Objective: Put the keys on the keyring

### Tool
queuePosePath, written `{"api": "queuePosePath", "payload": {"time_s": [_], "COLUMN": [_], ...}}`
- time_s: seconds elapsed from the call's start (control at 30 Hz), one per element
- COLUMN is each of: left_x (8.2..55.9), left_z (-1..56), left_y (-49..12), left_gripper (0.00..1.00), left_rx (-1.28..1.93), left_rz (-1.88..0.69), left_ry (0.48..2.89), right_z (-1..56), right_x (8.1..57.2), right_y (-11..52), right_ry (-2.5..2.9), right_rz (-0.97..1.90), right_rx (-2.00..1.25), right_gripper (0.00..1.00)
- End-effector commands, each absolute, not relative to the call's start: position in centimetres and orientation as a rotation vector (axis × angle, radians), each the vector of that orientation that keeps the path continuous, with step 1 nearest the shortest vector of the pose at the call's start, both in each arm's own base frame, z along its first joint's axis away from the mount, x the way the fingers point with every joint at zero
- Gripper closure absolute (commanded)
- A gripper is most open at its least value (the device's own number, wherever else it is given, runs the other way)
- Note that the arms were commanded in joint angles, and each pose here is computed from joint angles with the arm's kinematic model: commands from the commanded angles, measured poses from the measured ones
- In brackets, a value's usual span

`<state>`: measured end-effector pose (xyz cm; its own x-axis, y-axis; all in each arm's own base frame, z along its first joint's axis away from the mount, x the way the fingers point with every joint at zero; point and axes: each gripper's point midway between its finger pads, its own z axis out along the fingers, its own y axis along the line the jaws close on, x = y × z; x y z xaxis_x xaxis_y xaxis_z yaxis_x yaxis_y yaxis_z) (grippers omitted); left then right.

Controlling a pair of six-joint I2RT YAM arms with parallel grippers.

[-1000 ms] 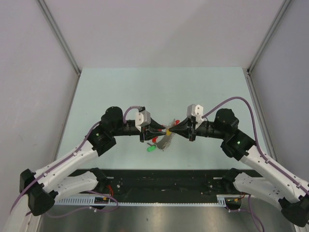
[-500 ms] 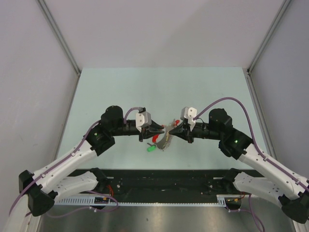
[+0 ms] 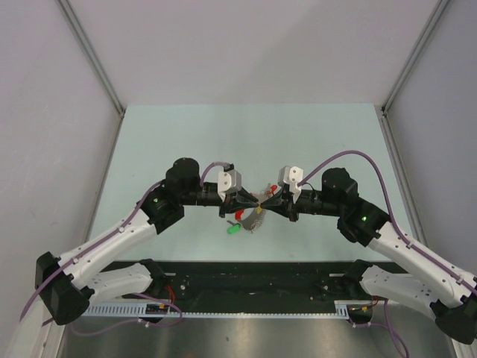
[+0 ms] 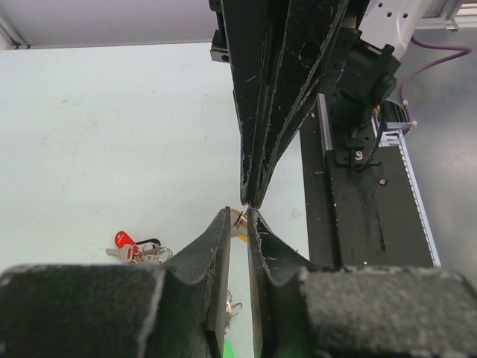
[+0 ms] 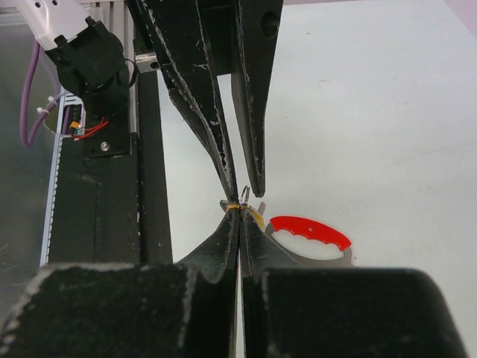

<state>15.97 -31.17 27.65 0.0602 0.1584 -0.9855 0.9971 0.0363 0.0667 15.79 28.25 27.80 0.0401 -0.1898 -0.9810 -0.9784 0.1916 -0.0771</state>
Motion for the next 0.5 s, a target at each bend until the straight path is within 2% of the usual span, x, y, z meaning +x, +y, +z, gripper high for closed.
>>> {"api": "queuePosePath", "payload": {"time_s": [0.0,0.1,0.27,0.47], "left_x": [14.94,14.84,14.86,14.73], "left_z": [29.18,29.06,29.18,29.90], "left_y": [-31.70,-31.82,-31.78,-31.64], "left_gripper": [0.81,0.83,0.99,1.00], "left_rx": [1.381,1.393,1.389,1.318], "left_rz": [-1.082,-1.084,-1.080,-1.092], "left_ry": [1.219,1.223,1.217,1.181], "right_z": [30.21,30.05,29.86,30.20], "right_x": [15.68,15.63,15.62,16.06], "right_y": [28.50,28.58,28.50,28.12], "right_ry": [1.320,1.321,1.329,1.345], "right_rz": [0.920,0.923,0.920,0.903], "right_rx": [-1.213,-1.218,-1.220,-1.182], "right_gripper": [1.00,1.00,1.00,0.98]}}
